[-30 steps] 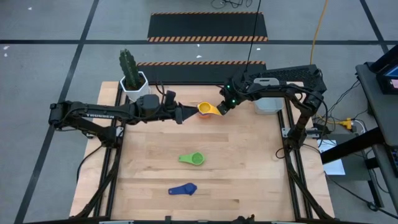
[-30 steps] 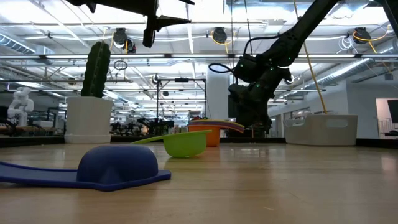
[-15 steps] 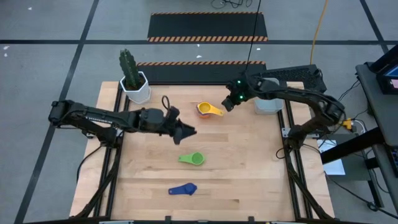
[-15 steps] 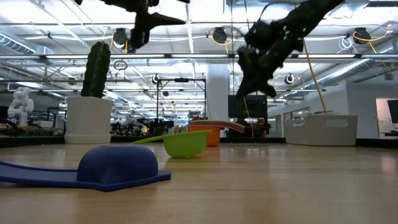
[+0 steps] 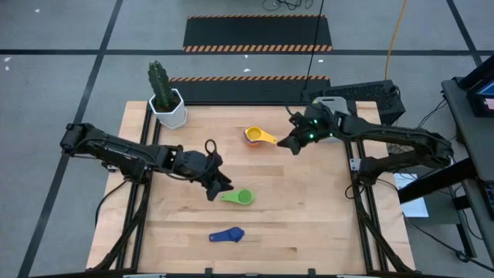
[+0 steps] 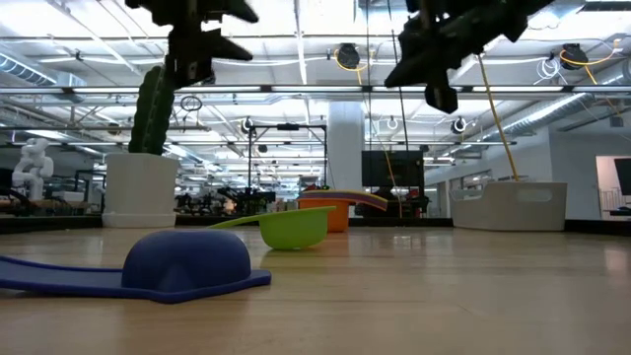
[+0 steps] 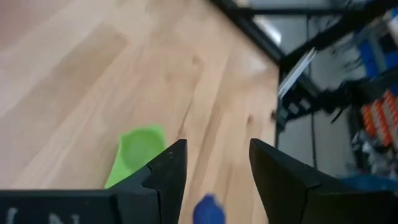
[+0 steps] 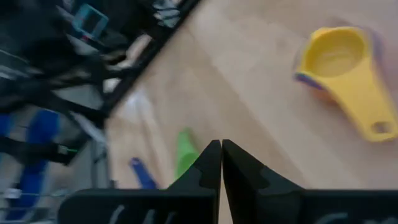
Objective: Nest measuring cups in basket
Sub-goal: Stack the green measuring cup on top of the yellow measuring cup
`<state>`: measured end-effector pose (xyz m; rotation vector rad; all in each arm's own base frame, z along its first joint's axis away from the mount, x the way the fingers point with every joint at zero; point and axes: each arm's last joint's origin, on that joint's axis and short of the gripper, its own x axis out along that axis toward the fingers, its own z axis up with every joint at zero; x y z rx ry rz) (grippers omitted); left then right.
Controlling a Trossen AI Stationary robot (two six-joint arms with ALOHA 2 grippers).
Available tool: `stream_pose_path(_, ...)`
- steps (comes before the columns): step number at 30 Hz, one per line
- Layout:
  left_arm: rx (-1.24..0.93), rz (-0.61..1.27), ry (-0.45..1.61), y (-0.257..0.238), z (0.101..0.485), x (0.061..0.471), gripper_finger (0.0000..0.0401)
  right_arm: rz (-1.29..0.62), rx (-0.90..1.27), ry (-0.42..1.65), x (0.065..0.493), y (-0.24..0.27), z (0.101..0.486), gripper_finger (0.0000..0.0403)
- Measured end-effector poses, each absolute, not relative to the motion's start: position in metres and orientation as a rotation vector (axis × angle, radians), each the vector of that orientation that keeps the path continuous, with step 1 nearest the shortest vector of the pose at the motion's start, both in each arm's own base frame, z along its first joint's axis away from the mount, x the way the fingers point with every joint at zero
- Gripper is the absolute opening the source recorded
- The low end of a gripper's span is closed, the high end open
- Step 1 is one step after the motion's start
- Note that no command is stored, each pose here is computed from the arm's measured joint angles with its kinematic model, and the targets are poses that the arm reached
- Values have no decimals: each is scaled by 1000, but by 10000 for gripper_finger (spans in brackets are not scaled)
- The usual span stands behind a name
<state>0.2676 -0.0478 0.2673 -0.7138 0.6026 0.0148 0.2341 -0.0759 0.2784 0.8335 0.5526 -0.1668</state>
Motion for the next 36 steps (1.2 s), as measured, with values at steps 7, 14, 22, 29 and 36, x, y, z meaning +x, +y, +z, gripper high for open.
stream_pose_path(7, -658, 34, 684, -36, 260, 265, 239, -65, 949, 352, 233, -53, 271, 6)
stream_pose_path(14, -584, 16, 805, -22, 241, 270, 333, -40, 997, 262, 234, -40, 264, 6)
stream_pose_path(22, -503, -42, 884, -21, 214, 288, 327, -22, 985, 266, 235, -36, 265, 6)
stream_pose_path(29, -360, -79, 958, -19, 192, 295, 317, -19, 975, 272, 235, -36, 265, 6)
stream_pose_path(36, -190, -160, 1014, -28, 169, 302, 344, -12, 983, 279, 235, -35, 264, 6)
